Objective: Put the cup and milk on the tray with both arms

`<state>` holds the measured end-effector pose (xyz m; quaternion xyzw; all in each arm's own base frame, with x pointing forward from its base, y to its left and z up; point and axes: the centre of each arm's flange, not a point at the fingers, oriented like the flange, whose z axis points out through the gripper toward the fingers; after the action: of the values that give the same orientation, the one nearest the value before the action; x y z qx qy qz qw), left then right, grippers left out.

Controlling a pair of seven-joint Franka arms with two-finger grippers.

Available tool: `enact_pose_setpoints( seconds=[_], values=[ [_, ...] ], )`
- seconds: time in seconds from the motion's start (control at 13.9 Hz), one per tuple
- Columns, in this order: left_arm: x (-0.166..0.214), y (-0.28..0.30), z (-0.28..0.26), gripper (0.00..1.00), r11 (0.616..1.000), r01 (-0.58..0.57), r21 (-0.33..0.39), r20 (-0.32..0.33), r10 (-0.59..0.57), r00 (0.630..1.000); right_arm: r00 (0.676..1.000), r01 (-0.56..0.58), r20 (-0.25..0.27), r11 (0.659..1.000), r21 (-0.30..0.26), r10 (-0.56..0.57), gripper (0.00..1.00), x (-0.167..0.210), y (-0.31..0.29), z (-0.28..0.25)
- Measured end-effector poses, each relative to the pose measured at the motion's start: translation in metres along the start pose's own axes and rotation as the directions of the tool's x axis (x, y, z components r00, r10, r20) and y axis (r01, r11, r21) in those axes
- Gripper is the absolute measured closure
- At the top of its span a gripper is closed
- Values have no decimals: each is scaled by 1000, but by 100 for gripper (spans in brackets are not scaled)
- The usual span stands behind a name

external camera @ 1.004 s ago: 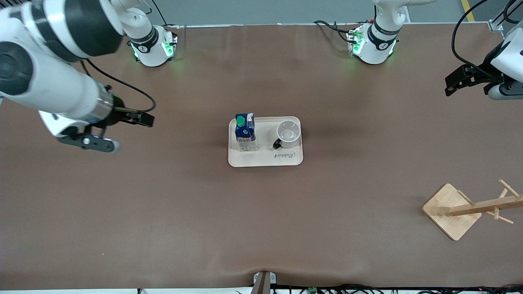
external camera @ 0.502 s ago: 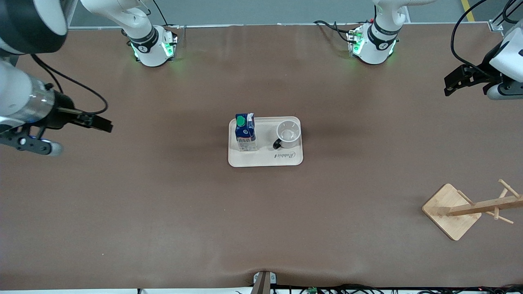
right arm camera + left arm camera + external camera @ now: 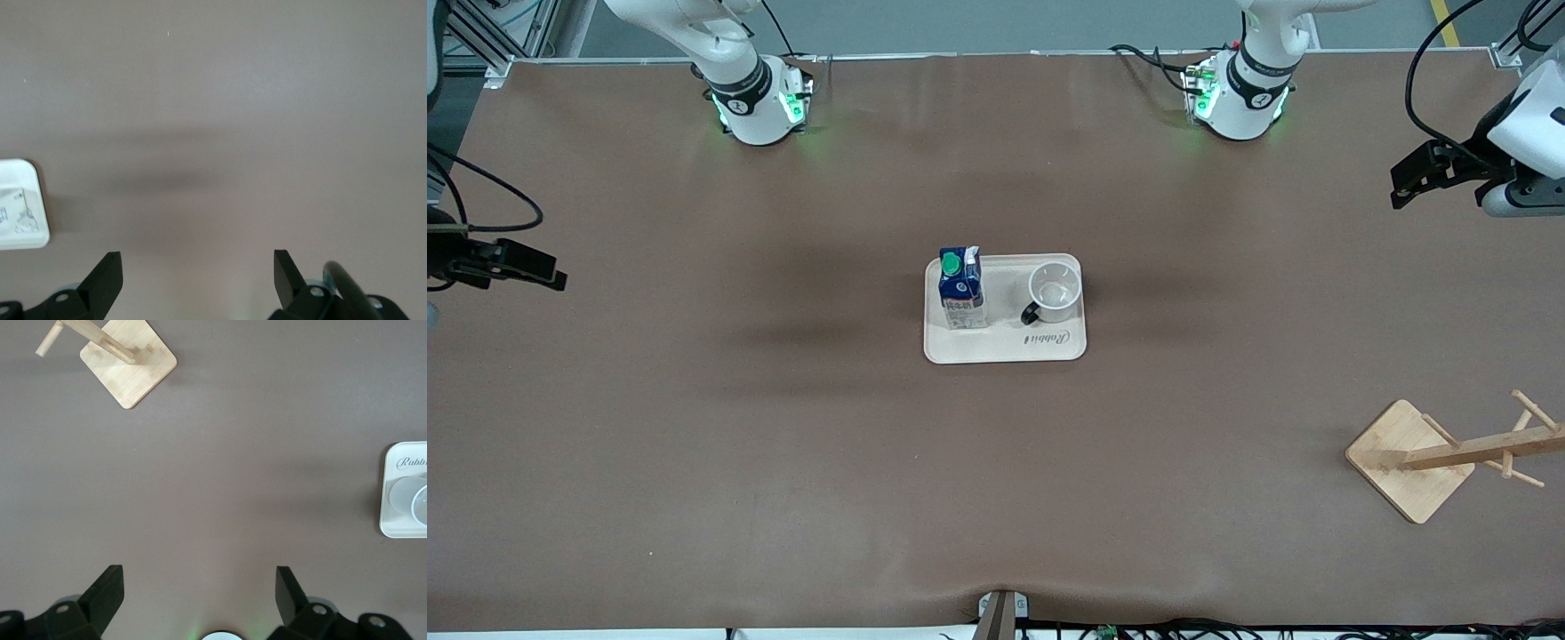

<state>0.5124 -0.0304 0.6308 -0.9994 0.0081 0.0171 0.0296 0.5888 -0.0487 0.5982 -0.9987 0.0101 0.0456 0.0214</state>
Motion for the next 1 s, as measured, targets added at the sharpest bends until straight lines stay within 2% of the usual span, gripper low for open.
enact_pose_setpoints(
  seconds=[0.29, 0.5, 1.0],
  values=[
    [0, 1, 0, 0, 1000, -3, 0, -1, 3, 1000, 1000, -22, -1, 1000, 17, 22, 0, -28, -6, -8],
    [1, 1, 0, 0, 1000, -4, 0, -2, 4, 1000, 999, -44, -5, 999, -7, 44, 0, -44, -11, -14],
    [5, 1, -2, 0, 1000, -4, -1, -8, 4, 1000, 998, -38, -50, 999, -12, 38, 0, -49, -13, -28]
  ],
)
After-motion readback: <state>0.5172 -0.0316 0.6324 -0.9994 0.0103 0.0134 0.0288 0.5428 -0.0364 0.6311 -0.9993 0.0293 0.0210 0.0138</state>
